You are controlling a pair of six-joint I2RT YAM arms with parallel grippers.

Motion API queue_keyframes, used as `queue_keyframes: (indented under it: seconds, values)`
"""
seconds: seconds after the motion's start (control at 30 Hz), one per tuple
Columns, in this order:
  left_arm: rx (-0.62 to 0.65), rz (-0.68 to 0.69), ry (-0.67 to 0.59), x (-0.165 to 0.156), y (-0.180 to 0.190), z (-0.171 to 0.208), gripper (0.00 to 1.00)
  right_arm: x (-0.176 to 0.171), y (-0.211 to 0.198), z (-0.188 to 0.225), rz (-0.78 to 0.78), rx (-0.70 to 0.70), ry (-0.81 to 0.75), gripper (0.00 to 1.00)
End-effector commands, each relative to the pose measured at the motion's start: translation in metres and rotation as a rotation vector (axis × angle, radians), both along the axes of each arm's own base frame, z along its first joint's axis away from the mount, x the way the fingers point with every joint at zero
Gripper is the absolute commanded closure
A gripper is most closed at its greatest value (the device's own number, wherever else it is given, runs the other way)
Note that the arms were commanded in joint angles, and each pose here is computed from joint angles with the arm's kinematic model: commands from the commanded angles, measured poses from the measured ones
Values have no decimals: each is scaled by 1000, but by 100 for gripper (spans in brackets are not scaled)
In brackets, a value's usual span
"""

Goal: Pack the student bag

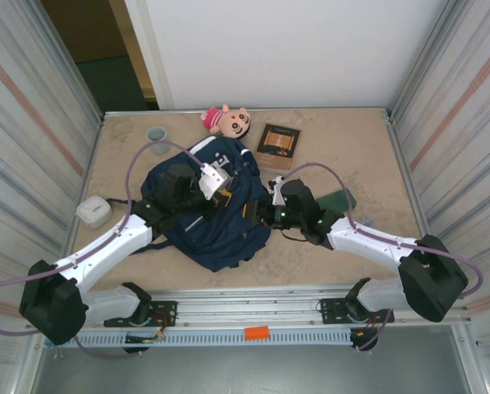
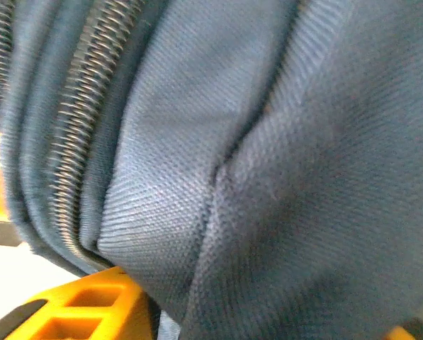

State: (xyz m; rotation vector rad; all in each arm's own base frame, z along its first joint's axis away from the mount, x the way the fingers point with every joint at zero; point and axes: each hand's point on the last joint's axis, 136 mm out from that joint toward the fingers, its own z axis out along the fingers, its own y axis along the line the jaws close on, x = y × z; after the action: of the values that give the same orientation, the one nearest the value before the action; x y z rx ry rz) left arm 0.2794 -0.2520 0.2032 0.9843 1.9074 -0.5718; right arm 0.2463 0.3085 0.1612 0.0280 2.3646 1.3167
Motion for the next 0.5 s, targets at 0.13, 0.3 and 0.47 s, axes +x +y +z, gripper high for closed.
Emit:
queue_keyframes:
  seconds: [0.13,0.3,0.47]
  values:
    - [-48,127,-90,28,18,44,88,13,9,38,-138,156,-58,100]
    - [-82,229,106,-1,28,41,61,13,23,55,-182,152,-95,100]
    - [-110,450,263,-43,51,27,59,12,35,66,-216,167,-106,100]
